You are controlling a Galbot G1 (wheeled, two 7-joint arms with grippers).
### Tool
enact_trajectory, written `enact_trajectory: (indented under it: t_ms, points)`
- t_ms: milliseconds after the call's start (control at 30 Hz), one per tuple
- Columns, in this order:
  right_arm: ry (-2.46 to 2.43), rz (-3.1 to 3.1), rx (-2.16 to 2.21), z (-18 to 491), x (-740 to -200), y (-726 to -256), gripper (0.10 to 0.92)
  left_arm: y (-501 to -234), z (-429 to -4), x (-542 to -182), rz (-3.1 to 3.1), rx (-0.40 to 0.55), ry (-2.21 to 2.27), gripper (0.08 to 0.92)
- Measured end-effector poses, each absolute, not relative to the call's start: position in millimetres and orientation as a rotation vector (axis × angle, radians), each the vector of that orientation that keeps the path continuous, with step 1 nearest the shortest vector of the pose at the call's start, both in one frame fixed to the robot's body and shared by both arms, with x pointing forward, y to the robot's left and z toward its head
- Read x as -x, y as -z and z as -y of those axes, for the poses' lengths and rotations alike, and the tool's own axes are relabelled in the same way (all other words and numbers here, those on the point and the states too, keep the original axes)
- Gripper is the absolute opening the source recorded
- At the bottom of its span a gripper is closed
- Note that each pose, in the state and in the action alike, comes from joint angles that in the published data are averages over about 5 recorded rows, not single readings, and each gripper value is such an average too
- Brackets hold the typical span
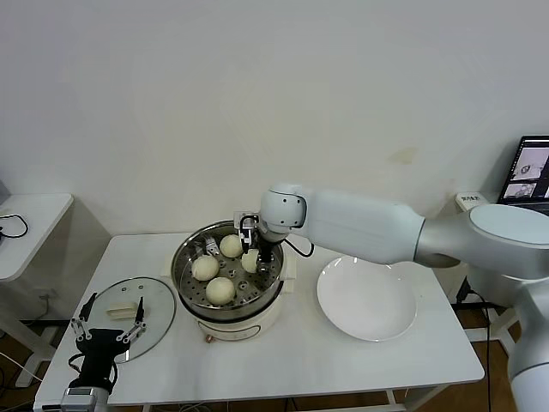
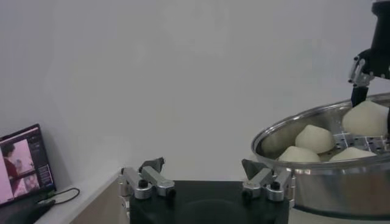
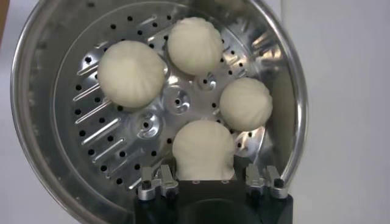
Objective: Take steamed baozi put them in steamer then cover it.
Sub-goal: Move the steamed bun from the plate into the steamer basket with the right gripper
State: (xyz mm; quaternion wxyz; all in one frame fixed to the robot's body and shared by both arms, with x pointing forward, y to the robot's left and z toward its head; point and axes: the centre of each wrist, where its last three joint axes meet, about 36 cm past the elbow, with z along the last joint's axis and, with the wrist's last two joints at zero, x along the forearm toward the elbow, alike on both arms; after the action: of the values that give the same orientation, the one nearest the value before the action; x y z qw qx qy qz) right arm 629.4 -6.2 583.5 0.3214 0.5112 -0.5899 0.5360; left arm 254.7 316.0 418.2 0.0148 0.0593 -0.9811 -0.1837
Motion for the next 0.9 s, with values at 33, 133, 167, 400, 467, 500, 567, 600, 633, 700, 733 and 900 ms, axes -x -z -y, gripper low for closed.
enact_trajectory:
  t_ms: [33,133,167,400,467,500,567,600,633,700,733,900]
  points:
    - [-1.408,1.548,-1.343,6,-629,-582,0.589,-418,-316,-255,3.053,-0.185,0.572,0.823]
    - [-1.409,1.543,-1.345,5,-628,-580,0.591,-418,-316,-254,3.052,-0.186,0.57,0.823]
    - [-1.409,1.542,-1.345,5,-628,-580,0.593,-418,-316,-254,3.052,-0.186,0.57,0.823]
    - [-1.413,1.547,-1.346,7,-627,-584,0.73,-418,-316,-255,3.053,-0.186,0.571,0.823]
    - [-1.412,1.554,-1.348,9,-627,-588,0.782,-418,-316,-255,3.053,-0.185,0.571,0.823]
    - [-1.411,1.558,-1.349,10,-627,-591,0.801,-418,-316,-255,3.053,-0.185,0.572,0.823]
    - [-1.409,1.569,-1.351,12,-627,-596,0.816,-418,-316,-255,3.054,-0.185,0.573,0.823]
    - [-1.408,1.575,-1.353,13,-627,-599,0.82,-419,-316,-256,3.055,-0.185,0.573,0.823]
    - [-1.407,1.581,-1.354,14,-626,-602,0.821,-419,-316,-256,3.056,-0.185,0.573,0.823]
    - [-1.405,1.594,-1.357,17,-625,-608,0.822,-420,-316,-256,3.058,-0.184,0.574,0.823]
    - [-1.403,1.602,-1.358,20,-625,-611,0.822,-420,-316,-256,3.059,-0.184,0.574,0.823]
    - [-1.376,1.665,-1.359,35,-620,-621,0.823,-421,-316,-255,3.058,-0.184,0.58,0.823]
